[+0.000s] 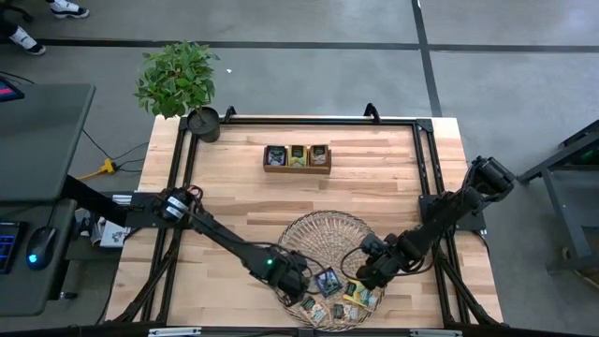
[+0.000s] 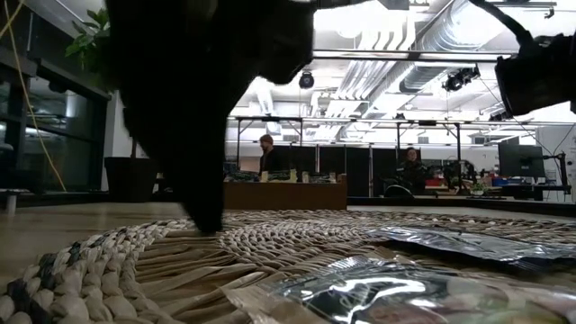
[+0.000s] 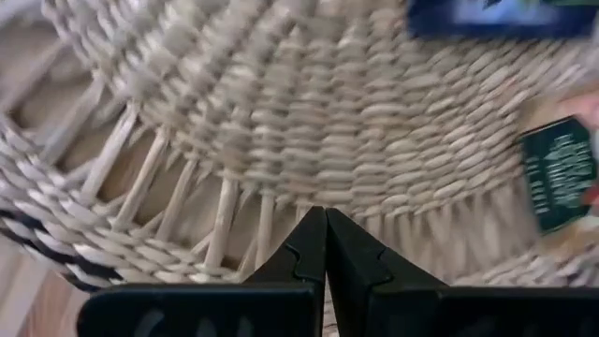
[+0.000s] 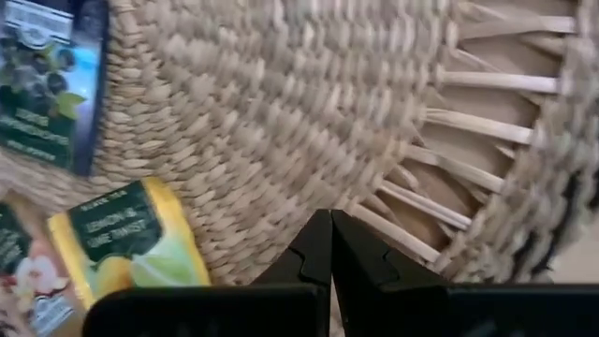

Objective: Pick & Place Tea
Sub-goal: Move the brown mat to the middle of the table

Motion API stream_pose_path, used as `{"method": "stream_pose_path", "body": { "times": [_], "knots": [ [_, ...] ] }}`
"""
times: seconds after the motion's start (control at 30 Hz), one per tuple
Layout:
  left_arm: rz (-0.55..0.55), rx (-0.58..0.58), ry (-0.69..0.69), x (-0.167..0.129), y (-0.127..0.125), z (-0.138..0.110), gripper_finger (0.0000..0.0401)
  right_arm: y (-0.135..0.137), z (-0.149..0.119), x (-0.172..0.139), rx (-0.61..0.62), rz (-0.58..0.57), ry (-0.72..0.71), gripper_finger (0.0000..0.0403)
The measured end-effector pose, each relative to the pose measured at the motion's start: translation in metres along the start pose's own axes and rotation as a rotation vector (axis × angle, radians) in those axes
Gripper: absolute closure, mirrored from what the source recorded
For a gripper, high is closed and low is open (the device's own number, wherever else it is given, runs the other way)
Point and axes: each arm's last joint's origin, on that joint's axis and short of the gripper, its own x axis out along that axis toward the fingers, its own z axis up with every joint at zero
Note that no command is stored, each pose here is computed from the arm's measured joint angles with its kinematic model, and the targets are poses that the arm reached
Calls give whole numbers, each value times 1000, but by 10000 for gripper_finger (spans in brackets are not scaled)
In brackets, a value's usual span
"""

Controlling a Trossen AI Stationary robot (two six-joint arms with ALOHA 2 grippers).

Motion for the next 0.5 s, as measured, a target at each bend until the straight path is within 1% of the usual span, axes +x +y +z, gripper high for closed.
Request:
{"method": "stream_pose_path", "body": {
  "times": [0.1,0.27,0.4,0.5],
  "knots": [
    [24,-34,14,9,8,-5,401,-4,2,0,6,-36,0,403],
    [23,-62,38,19,19,-8,401,-14,10,5,15,-94,-3,403],
    [34,-74,49,21,23,-5,401,-23,16,12,42,-85,7,403],
    [82,-92,51,23,30,-2,401,-30,20,17,46,-81,16,403]
  ]
}}
